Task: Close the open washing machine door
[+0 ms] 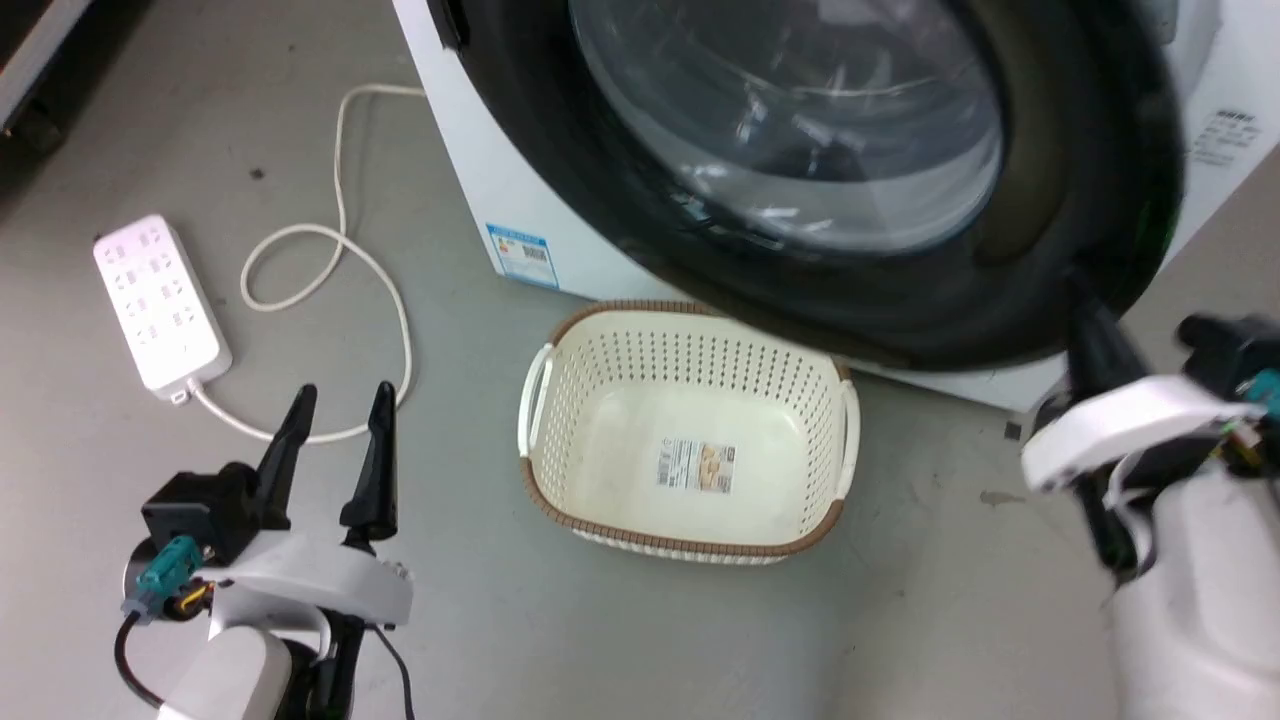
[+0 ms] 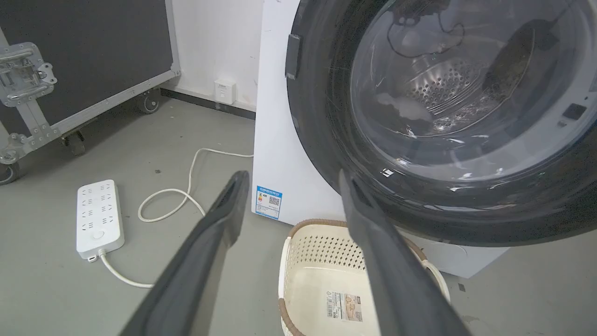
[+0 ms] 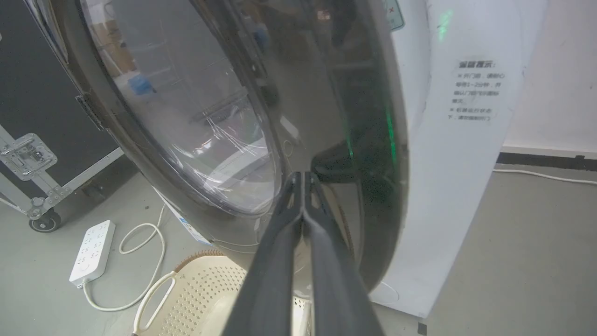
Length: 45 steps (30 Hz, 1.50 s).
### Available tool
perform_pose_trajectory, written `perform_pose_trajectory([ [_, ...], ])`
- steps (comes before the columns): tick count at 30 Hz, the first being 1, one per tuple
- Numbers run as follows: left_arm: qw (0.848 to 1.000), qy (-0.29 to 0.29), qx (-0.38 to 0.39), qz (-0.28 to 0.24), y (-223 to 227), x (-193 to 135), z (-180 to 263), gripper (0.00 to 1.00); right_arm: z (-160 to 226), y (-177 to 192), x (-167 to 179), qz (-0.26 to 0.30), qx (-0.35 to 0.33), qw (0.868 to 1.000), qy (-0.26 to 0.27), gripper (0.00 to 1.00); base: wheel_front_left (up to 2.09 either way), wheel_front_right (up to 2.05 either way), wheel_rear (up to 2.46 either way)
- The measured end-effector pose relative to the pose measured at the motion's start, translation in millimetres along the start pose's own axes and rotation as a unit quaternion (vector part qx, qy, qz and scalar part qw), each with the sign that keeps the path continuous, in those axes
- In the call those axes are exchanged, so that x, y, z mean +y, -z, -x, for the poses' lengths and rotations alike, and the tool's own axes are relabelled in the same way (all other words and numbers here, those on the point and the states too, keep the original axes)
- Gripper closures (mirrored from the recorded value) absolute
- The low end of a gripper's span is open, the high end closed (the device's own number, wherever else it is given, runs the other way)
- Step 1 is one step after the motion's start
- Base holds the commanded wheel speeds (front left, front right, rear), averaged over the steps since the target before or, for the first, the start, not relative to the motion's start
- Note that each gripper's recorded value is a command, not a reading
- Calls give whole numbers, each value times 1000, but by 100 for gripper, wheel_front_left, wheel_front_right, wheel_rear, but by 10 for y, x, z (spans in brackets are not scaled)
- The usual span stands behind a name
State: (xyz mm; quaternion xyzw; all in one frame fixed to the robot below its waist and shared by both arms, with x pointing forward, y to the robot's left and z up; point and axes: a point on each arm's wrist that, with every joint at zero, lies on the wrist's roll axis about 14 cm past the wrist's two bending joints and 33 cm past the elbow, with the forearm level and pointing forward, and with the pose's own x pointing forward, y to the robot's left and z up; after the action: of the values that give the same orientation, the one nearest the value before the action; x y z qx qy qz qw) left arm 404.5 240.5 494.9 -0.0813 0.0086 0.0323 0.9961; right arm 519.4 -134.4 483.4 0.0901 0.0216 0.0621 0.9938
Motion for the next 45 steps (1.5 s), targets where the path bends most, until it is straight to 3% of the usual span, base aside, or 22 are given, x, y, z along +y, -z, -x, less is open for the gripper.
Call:
perform_pose_trajectory([
  [12, 1000, -16, 13, 13, 154, 118, -165, 0, -537, -206, -391, 1, -43, 997, 69, 100, 0, 0, 0],
  [25, 999, -45, 11, 13, 165, 314, -149, 0, -770, -345, -417, 6, -71, 994, 86, 100, 0, 0, 0],
  [34, 999, -34, -26, -5, -82, 219, -48, 0, -326, -997, -541, 18, -156, 983, 96, 100, 0, 0, 0],
  [40, 998, -18, -58, -17, -277, 16, -7, 0, 373, -917, -542, 73, -145, 984, 79, 100, 0, 0, 0],
  [45, 997, 16, -76, -15, -381, -264, -5, 0, 962, -706, -559, 86, -119, 986, 73, 100, 0, 0, 0],
])
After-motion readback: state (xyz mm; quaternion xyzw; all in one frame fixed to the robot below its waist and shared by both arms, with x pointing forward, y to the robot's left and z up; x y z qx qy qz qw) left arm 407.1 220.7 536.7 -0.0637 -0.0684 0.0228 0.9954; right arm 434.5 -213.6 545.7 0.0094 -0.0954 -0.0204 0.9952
